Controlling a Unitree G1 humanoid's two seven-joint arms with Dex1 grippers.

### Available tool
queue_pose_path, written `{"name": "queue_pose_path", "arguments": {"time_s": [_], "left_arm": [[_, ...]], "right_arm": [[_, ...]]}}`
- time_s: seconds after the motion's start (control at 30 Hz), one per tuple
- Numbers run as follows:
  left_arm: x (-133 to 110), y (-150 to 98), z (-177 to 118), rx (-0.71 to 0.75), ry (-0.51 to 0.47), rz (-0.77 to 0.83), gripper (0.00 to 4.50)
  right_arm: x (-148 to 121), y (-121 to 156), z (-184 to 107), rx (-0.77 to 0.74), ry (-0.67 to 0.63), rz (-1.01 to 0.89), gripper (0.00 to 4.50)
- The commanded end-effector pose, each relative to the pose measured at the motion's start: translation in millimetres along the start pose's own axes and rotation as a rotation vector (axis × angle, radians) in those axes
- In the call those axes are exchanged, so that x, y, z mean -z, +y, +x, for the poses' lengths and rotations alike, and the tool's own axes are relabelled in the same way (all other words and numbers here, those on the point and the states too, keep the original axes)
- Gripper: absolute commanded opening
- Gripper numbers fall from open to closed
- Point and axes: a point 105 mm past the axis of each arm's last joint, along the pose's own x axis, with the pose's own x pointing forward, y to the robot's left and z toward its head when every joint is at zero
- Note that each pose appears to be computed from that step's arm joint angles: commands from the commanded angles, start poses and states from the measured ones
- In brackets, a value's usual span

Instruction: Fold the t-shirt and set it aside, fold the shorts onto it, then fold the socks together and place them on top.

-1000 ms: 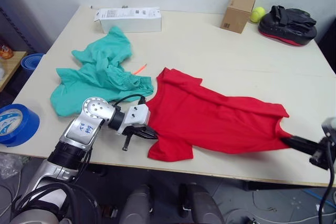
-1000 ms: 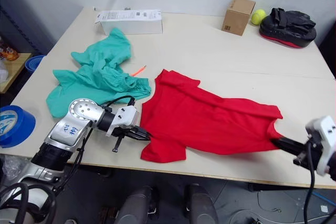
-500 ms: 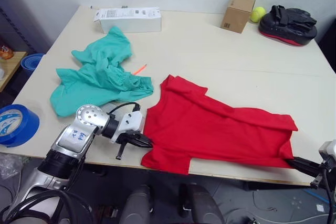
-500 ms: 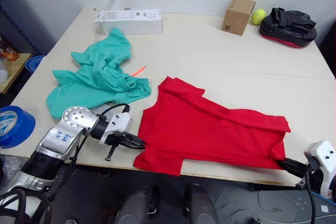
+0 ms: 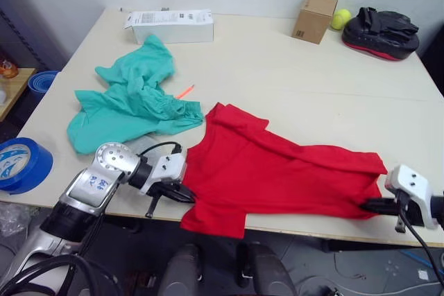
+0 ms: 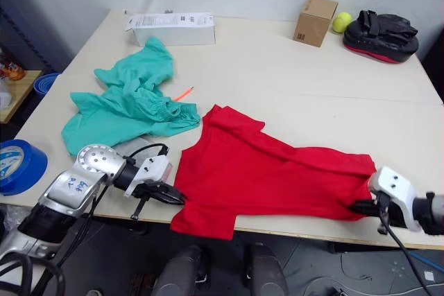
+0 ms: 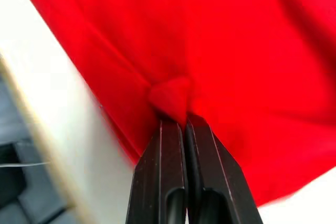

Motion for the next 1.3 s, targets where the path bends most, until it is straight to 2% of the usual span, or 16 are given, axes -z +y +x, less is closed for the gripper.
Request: {"name": "queue_pose_path", "arguments": {"time_s": [0.03, 0.2, 0.4, 0.47, 0.57, 0.6, 0.67, 0.73, 0.77, 0.87, 0.93, 1.0, 1.13, 1.23, 1.3], "left_arm": [[-5, 11, -4, -0.019, 0.006, 0.023, 0.0], [-13, 17, -5, -0.029, -0.015, 0.033, 0.0], [-1, -1, -3, 0.057, 0.03, 0.012, 0.0], [1, 6, -2, 0.032, 0.05, 0.029, 0.0], [-1, 45, -3, -0.143, 0.068, 0.059, 0.0], [-15, 69, -8, -0.262, 0.023, 0.083, 0.0], [-66, 121, -37, -0.549, -0.171, 0.119, 0.0], [-124, 154, -89, -0.845, -0.396, 0.199, 0.0], [-146, 159, -112, -0.936, -0.478, 0.239, 0.0], [-188, 155, -162, -1.054, -0.619, 0.331, 0.0], [-212, 141, -181, -1.002, -0.688, 0.373, 0.0], [-215, 124, -174, -0.849, -0.672, 0.383, 0.0], [-166, 76, -123, -0.455, -0.46, 0.312, 0.0], [-121, 46, -93, -0.293, -0.299, 0.221, 0.0], [-105, 36, -84, -0.246, -0.247, 0.144, 0.0]], "right_arm": [[-9, -16, -1, 0.019, 0.017, -0.039, 0.05], [-20, -24, 1, 0.016, -0.018, -0.048, 0.05], [5, 6, -8, -0.171, 0.113, -0.043, 0.05], [2, -6, -2, -0.095, 0.105, -0.075, 0.05], [-24, -38, 12, 0.101, -0.004, -0.122, 0.05], [-48, -52, 14, 0.193, -0.106, -0.16, 0.05], [-109, -80, 2, 0.398, -0.374, -0.206, 0.05], [-162, -98, -31, 0.594, -0.621, -0.268, 0.05], [-179, -102, -47, 0.655, -0.699, -0.279, 0.05], [-207, -111, -89, 0.741, -0.861, -0.235, 0.05], [-212, -111, -117, 0.704, -0.952, -0.155, 0.05], [-201, -101, -123, 0.587, -0.935, -0.121, 0.05], [-139, -73, -109, 0.302, -0.73, -0.031, 0.05], [-92, -52, -96, 0.166, -0.547, 0.033, 0.05], [-71, -43, -88, 0.115, -0.45, 0.065, 0.05]]}}
